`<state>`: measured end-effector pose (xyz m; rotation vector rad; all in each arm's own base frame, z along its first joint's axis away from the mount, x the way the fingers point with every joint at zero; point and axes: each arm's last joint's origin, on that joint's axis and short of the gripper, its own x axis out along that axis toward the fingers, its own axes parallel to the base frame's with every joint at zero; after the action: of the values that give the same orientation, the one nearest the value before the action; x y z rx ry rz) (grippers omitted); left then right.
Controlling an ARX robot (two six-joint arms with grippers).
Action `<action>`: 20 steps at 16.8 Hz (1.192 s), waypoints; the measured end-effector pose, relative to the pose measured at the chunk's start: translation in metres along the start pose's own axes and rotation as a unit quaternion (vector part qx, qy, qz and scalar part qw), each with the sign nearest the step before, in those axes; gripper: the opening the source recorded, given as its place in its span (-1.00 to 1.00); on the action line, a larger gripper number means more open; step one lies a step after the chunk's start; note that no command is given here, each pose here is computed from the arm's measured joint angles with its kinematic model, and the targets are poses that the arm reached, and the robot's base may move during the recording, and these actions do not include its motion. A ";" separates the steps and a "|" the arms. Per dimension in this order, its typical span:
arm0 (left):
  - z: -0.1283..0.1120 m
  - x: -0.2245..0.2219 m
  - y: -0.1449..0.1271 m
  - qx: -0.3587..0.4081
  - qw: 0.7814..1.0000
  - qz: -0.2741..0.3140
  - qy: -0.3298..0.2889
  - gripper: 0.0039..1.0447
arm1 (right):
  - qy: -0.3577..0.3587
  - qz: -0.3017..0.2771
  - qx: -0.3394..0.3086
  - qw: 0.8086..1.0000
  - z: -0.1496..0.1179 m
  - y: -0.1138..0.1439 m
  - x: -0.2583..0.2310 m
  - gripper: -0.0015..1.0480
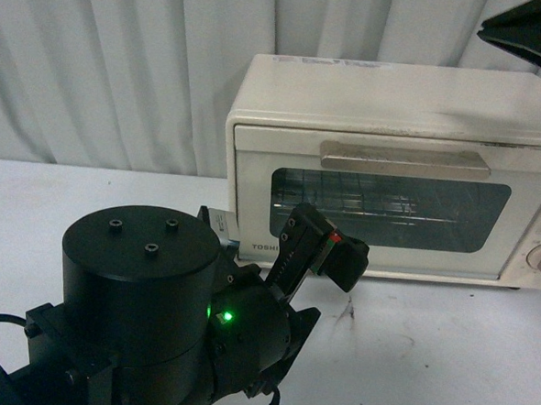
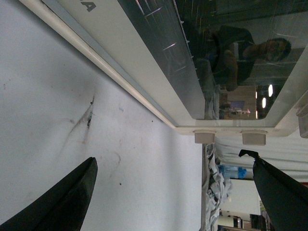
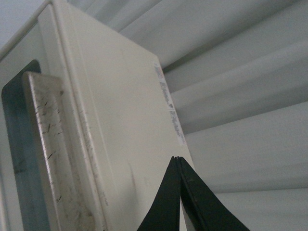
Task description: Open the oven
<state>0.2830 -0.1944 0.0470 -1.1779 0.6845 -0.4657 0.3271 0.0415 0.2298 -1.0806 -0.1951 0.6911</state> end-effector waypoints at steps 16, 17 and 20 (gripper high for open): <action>0.001 0.000 0.001 0.000 1.000 0.005 -0.005 0.88 | 0.031 0.102 0.001 0.994 -0.031 0.038 0.020 -0.96; 0.001 0.000 0.001 0.000 1.000 0.006 -0.005 0.88 | 0.034 0.101 0.001 0.994 -0.033 0.038 0.020 -0.96; 0.001 0.000 0.001 0.001 1.000 0.007 -0.005 0.88 | 0.037 0.102 0.006 0.994 -0.039 0.038 0.020 -0.96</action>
<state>0.2834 -0.1934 0.0458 -1.1712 0.6839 -0.4485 0.3444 0.0356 0.1747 -1.1227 -0.0163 0.8313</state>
